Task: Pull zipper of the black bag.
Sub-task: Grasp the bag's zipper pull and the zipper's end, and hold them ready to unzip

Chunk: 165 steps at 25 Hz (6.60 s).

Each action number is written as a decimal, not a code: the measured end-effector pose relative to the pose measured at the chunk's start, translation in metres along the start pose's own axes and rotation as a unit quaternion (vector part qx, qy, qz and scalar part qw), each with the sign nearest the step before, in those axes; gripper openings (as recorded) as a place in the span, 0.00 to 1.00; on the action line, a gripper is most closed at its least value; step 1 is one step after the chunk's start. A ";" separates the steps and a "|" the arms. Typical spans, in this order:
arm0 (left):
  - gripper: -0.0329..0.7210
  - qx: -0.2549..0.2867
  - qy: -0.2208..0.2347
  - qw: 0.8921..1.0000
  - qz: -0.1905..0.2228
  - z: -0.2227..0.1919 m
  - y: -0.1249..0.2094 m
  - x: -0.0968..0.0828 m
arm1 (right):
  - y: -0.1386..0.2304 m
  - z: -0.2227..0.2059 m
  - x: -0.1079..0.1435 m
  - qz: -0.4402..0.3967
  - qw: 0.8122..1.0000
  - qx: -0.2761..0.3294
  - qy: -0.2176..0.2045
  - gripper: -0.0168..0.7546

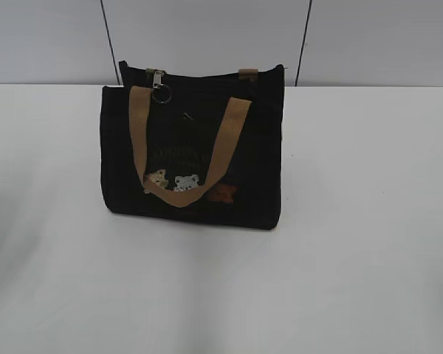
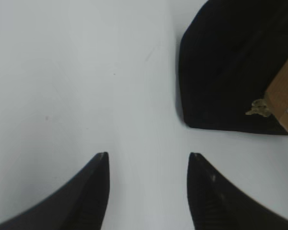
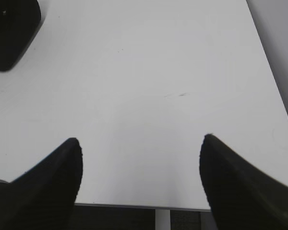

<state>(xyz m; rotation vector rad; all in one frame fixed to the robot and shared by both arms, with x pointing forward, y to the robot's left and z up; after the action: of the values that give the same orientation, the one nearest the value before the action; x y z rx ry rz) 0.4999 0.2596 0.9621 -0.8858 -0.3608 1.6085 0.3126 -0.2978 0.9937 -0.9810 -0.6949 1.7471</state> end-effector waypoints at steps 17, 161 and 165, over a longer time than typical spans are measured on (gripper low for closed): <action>0.58 0.027 0.165 0.964 -0.207 -0.070 0.008 -0.039 | 0.000 0.000 0.000 0.000 1.000 0.000 0.000 0.77; 0.10 0.056 0.373 0.908 -0.183 -0.142 0.014 -0.077 | -0.224 -0.308 0.223 0.165 0.859 -0.170 -0.455 0.59; 0.10 0.055 0.376 0.907 -0.182 -0.141 0.014 -0.078 | -0.229 -0.300 0.220 0.189 0.853 -0.180 -0.451 0.59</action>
<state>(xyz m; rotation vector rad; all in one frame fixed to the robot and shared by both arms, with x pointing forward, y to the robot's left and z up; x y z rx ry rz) 0.5911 0.1492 0.8866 -1.1939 0.1131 0.8430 0.6353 -0.0057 0.9582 -0.4844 -1.5472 2.5038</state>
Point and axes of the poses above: a point on each arm's last joint axis where the gripper is mounted, z pointing back along that axis away from the gripper, x along the wrist's bending axis when the last joint is at zero, y = z × x, the point moved 9 cm from there along -z, pointing out along that axis toward the gripper, and after that the axes turned 14 degrees about z, right-handed, at the moved point
